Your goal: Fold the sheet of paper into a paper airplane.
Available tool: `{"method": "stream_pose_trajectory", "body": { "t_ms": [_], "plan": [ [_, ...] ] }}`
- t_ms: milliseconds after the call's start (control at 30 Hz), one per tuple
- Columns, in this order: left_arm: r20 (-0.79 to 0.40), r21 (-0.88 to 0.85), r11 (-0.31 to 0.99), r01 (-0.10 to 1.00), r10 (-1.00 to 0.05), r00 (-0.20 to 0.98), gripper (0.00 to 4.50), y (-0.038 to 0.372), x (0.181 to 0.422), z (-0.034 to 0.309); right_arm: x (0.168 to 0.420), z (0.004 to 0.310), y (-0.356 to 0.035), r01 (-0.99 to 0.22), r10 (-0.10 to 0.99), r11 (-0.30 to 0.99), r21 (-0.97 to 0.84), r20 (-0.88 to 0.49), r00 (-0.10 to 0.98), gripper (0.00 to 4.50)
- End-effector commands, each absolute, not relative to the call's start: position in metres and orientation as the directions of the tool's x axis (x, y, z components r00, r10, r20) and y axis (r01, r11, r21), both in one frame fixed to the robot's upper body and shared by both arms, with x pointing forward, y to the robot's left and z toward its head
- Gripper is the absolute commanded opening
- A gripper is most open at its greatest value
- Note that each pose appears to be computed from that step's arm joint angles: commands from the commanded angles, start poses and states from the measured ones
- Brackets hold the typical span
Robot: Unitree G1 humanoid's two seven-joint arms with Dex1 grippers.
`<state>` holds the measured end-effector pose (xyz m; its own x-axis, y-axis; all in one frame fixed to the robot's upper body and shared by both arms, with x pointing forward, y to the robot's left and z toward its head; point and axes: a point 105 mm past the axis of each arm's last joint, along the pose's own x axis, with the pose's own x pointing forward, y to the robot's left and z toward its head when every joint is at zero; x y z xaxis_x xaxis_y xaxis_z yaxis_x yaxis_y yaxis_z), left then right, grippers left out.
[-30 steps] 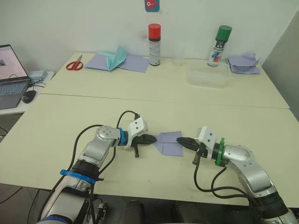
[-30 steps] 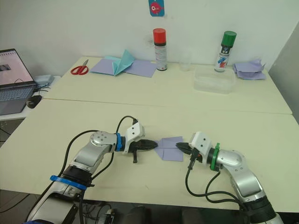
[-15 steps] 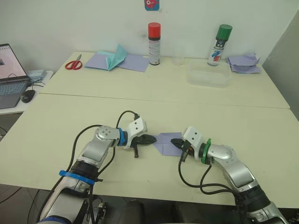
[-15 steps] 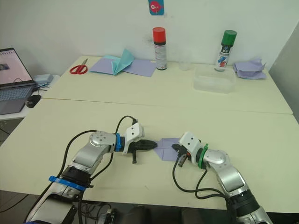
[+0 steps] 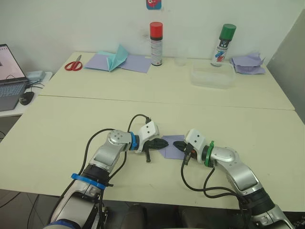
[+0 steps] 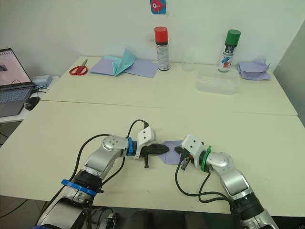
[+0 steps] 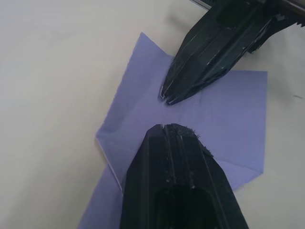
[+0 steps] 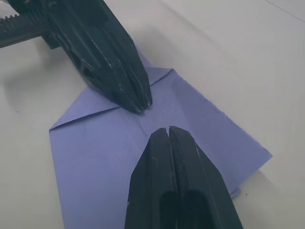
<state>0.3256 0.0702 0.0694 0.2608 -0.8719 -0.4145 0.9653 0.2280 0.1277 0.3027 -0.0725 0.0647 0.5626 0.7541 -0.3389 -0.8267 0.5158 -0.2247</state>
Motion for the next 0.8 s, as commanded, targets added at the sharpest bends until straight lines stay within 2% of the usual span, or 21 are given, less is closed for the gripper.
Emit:
{"method": "stream_pose_trajectory", "body": {
  "t_ms": [33, 167, 400, 533, 633, 800],
  "plan": [
    [-0.481, 0.126, 0.268, 0.955, -0.826, 0.295, 0.00, 0.087, 0.330, 0.054, 0.301, 0.055, -0.075, -0.829, 0.740, 0.517, -0.213, -0.376, 0.558, 0.03],
    [-0.490, 0.107, 0.294, 0.950, -0.816, 0.308, 0.00, 0.106, 0.328, 0.052, 0.300, 0.054, -0.077, -0.827, 0.736, 0.521, -0.210, -0.379, 0.560, 0.03],
    [-0.502, 0.070, 0.290, 0.954, -0.816, 0.285, 0.00, 0.131, 0.307, 0.048, 0.301, 0.053, -0.077, -0.829, 0.736, 0.521, -0.202, -0.385, 0.557, 0.03],
    [-0.503, 0.085, 0.348, 0.934, -0.794, 0.342, 0.00, 0.148, 0.311, 0.050, 0.302, 0.053, -0.077, -0.829, 0.736, 0.521, -0.202, -0.387, 0.556, 0.03],
    [-0.441, 0.081, 0.386, 0.919, -0.813, 0.381, 0.00, 0.155, 0.317, 0.070, 0.302, 0.052, -0.076, -0.831, 0.737, 0.518, -0.200, -0.388, 0.553, 0.03],
    [-0.309, 0.072, 0.348, 0.935, -0.883, 0.353, 0.00, 0.139, 0.318, 0.108, 0.303, 0.053, -0.075, -0.835, 0.741, 0.514, -0.199, -0.387, 0.549, 0.03]
  ]
}}
